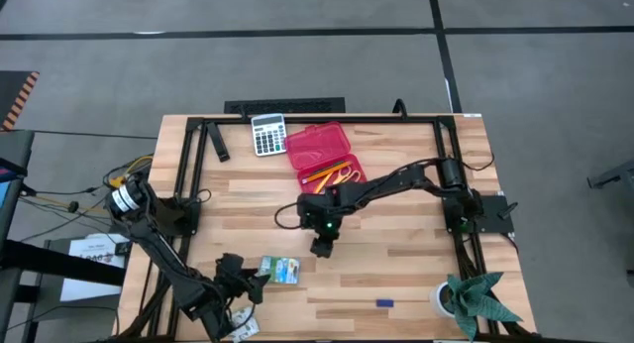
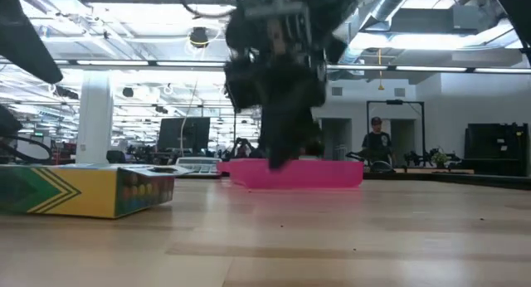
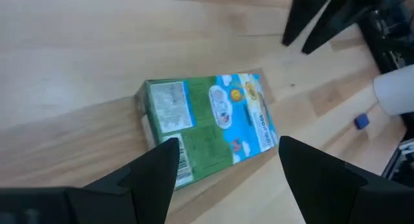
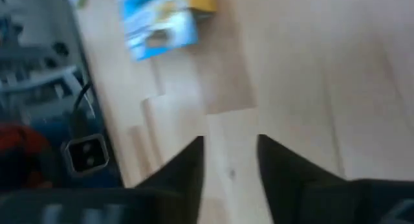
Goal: Pack school essentials
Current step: Put the orange crayon box into the red supply box
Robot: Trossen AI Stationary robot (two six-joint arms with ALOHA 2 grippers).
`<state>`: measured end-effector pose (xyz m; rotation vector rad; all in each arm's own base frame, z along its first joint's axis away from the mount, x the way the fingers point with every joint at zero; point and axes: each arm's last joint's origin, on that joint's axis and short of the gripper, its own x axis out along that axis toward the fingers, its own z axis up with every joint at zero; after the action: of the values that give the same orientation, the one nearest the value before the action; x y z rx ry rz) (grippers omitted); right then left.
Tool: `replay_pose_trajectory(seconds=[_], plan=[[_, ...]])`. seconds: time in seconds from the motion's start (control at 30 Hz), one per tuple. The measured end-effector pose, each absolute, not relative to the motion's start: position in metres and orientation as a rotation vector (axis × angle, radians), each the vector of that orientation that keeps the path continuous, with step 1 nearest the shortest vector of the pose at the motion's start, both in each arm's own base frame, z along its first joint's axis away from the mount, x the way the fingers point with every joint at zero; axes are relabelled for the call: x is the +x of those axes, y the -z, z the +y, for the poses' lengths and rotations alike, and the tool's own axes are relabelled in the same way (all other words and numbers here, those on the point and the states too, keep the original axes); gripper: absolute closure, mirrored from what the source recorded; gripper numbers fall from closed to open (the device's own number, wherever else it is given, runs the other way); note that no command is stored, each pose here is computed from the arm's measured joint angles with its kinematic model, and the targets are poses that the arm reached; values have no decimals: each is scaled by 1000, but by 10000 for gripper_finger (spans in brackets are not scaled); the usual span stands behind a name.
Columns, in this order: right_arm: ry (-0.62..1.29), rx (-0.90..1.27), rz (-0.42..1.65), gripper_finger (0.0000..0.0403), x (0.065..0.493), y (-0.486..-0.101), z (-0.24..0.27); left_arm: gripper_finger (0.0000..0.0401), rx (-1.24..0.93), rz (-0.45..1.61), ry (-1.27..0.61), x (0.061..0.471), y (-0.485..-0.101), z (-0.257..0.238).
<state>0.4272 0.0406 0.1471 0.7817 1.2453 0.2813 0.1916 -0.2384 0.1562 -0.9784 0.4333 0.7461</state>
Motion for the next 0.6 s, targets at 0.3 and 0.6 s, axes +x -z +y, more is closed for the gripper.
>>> replay_pose_trajectory(seconds=[0.3,0.6], plan=[[-285,1035,1037,129,428,-124,67,141,-999,347,-727,194,-142,-228],[-241,1121,927,129,437,-110,83,141,-1093,318,-693,194,-124,-222]])
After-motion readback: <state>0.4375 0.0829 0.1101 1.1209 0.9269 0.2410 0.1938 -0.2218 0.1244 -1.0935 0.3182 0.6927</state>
